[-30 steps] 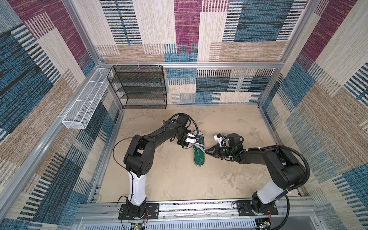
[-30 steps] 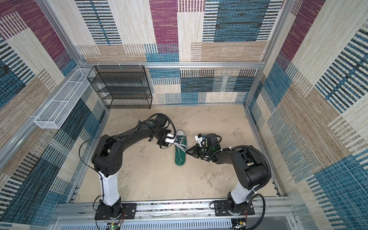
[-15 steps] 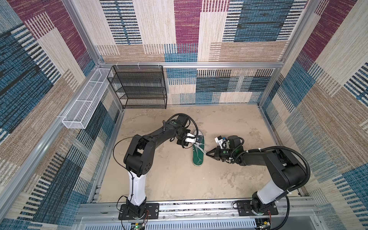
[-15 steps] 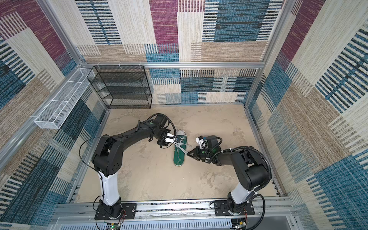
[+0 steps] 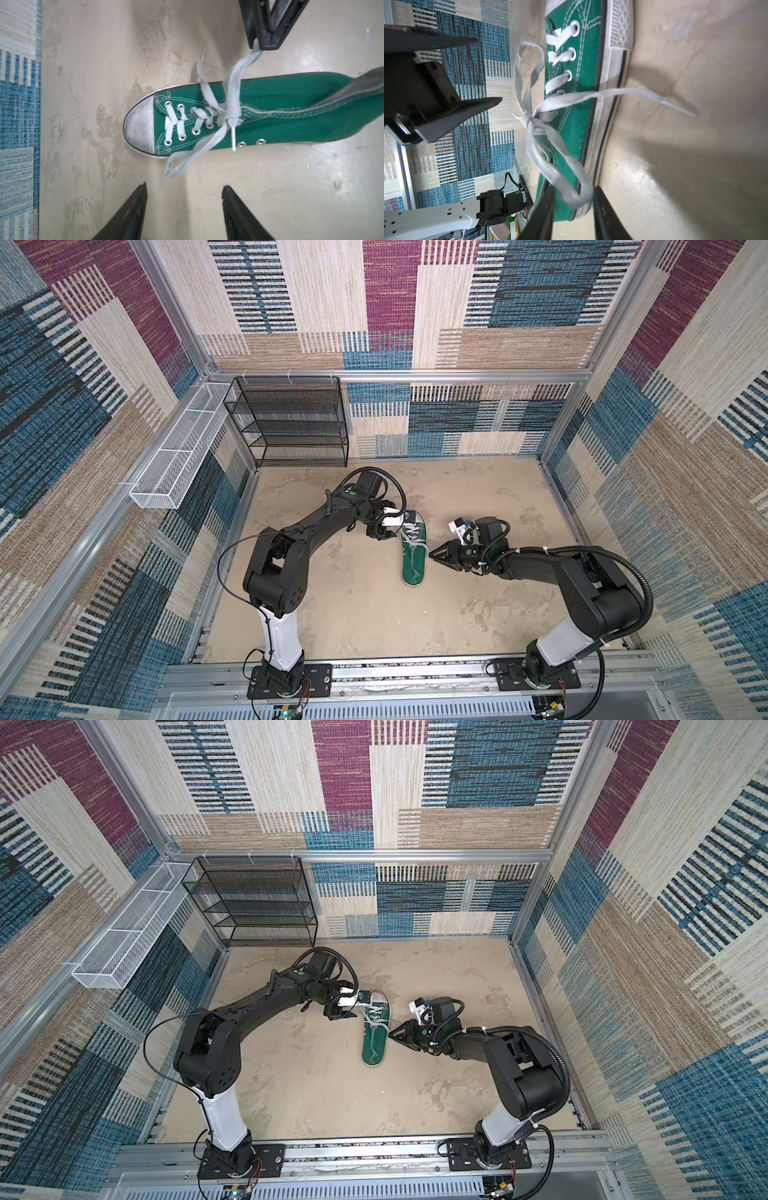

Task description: Tie the shoes

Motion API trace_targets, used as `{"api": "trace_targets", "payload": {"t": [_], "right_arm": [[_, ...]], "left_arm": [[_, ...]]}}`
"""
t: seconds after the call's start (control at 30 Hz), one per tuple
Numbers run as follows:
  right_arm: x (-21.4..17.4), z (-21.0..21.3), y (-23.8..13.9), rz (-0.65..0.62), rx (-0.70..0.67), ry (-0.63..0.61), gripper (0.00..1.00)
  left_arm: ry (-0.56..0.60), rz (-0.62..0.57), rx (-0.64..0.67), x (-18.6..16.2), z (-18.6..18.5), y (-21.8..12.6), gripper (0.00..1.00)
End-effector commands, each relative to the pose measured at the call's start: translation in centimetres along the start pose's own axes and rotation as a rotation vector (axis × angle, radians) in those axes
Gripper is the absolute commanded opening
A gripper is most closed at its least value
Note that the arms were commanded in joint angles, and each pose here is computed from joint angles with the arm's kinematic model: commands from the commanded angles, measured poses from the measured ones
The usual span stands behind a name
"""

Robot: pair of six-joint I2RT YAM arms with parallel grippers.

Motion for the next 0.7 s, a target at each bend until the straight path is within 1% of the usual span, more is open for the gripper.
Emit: {"api": "trace_targets", "payload": {"t": [0.0, 0.03, 0.1, 0.13, 0.17, 0.2, 0.27, 0.3, 0.43, 0.57, 0.67], "right_arm": [[0.4, 0.0, -0.9, -0.014, -0.053, -0.031, 0.36], [0.4, 0.1, -1.3, -0.016, -0.069, -0.037, 0.36], [0.9, 0.5, -2.2, -0.032, -0.121, -0.066, 0.37], [1.1, 0.5, -2.6, -0.037, -0.140, -0.080, 0.37], [1.4, 0.7, -2.8, -0.041, -0.153, -0.092, 0.37], [1.7, 0.9, -3.0, -0.040, -0.161, -0.102, 0.37], [2.4, 1.2, -3.2, -0.043, -0.171, -0.112, 0.37], [2.8, 1.6, -3.2, -0.050, -0.162, -0.121, 0.37], [4.2, 2.5, -2.7, -0.056, -0.132, -0.157, 0.35], [5.3, 3.5, -1.1, -0.026, -0.091, -0.199, 0.31], [5.6, 4.4, 0.3, -0.011, -0.041, -0.214, 0.27]], "left_arm": [[-0.104, -0.120, -0.006, 1.0, -0.1, -1.8, 0.65], [-0.116, -0.143, -0.008, 1.1, -0.3, -2.2, 0.65], [-0.119, -0.206, -0.038, 1.6, -1.3, -2.9, 0.60], [-0.118, -0.225, -0.052, 1.6, -1.9, -2.9, 0.56], [-0.137, -0.251, -0.058, 1.7, -2.3, -3.1, 0.49], [-0.154, -0.272, -0.056, 1.6, -2.6, -2.9, 0.42], [-0.167, -0.300, -0.057, 1.4, -3.2, -2.4, 0.32], [-0.184, -0.306, -0.063, 1.2, -3.4, -2.2, 0.30], [-0.249, -0.319, -0.089, 0.9, -3.4, -1.0, 0.32], [-0.230, -0.310, -0.099, 0.8, -3.8, 0.6, 0.33], [-0.228, -0.286, -0.112, 0.7, -4.3, 1.7, 0.33]]}}
Point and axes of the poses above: each gripper's point midway between its finger pads, its own y axis out along the fingers, its own z axis along the line the jaws close on, x = y × z, the point moved 5 cm from there along -y, back along the fingers, and after that the axes turned 11 degrees about -y, right-handed, at the moved point
